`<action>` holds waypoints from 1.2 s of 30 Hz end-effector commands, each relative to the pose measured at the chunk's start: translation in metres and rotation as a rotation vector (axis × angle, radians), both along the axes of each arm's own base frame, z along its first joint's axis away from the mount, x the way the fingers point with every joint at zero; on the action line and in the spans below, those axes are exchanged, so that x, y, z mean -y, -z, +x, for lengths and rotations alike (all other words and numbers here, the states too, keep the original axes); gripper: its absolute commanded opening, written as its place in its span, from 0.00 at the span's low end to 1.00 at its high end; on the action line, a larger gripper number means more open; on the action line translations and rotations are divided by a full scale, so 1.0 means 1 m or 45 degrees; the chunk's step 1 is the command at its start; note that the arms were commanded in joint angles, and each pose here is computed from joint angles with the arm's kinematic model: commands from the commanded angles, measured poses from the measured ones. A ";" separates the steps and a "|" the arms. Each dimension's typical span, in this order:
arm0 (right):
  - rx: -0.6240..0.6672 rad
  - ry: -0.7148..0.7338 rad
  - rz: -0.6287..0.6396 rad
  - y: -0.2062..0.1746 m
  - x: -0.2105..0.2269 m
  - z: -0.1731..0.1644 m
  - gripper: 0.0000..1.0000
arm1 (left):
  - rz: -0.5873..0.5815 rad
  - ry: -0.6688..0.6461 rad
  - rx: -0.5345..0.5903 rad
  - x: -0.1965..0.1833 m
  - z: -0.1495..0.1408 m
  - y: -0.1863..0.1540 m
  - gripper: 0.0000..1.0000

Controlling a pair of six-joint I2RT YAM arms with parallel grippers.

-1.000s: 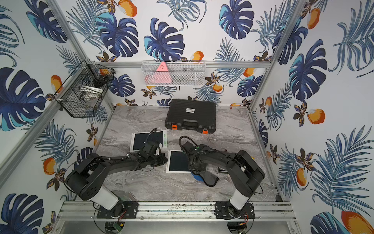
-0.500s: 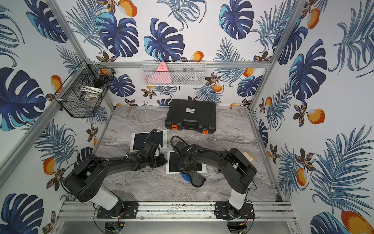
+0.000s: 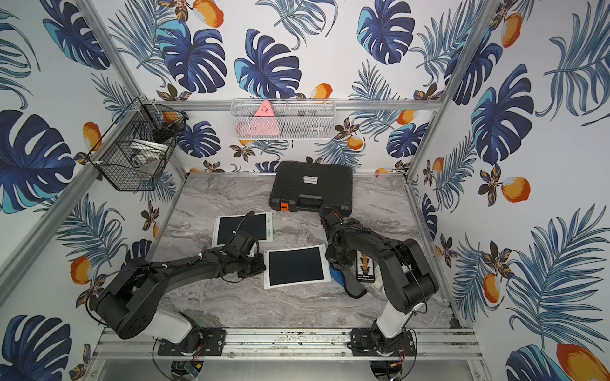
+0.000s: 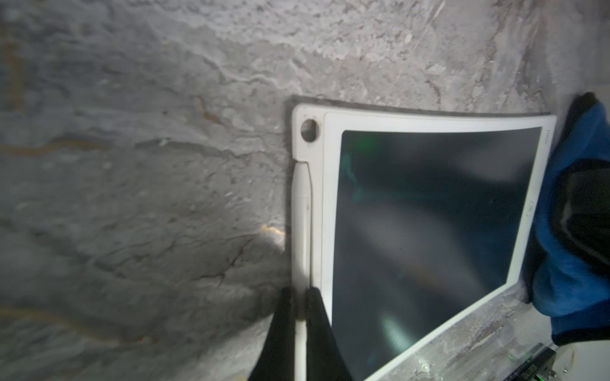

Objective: Wipe the drawing tablet
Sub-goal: Place the cleaning item at the center of the board.

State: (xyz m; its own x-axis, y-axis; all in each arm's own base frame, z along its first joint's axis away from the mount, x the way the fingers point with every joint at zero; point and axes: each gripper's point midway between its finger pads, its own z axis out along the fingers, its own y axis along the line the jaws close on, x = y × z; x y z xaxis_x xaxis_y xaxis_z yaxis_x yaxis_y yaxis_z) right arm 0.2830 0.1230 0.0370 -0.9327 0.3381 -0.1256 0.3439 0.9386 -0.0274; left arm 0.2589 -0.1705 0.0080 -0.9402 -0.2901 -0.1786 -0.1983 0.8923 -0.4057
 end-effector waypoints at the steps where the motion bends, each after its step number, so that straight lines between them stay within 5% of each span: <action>1: 0.004 -0.068 -0.029 -0.010 -0.001 0.016 0.00 | 0.539 -0.062 -0.451 -0.090 -0.088 0.032 0.05; 9: 0.018 -0.048 -0.094 -0.018 0.014 0.051 0.00 | 0.557 -0.070 -0.420 -0.092 -0.082 0.026 0.05; 13: -0.030 -0.031 -0.133 -0.012 0.031 0.047 0.31 | 0.571 -0.063 -0.402 -0.093 -0.078 0.023 0.07; 16: 0.011 -0.053 -0.117 -0.026 0.032 0.047 0.45 | 0.566 -0.059 -0.403 -0.091 -0.076 0.024 0.07; 25: 0.146 -0.077 -0.033 -0.097 0.026 0.047 0.66 | 0.547 -0.050 -0.394 -0.089 -0.075 0.024 0.07; 33: 0.211 -0.079 -0.004 -0.123 0.033 0.047 0.98 | 0.529 -0.052 -0.387 -0.086 -0.073 0.024 0.07; 36: 0.195 -0.076 -0.024 -0.128 0.038 0.054 1.00 | 0.522 -0.048 -0.387 -0.085 -0.073 0.024 0.07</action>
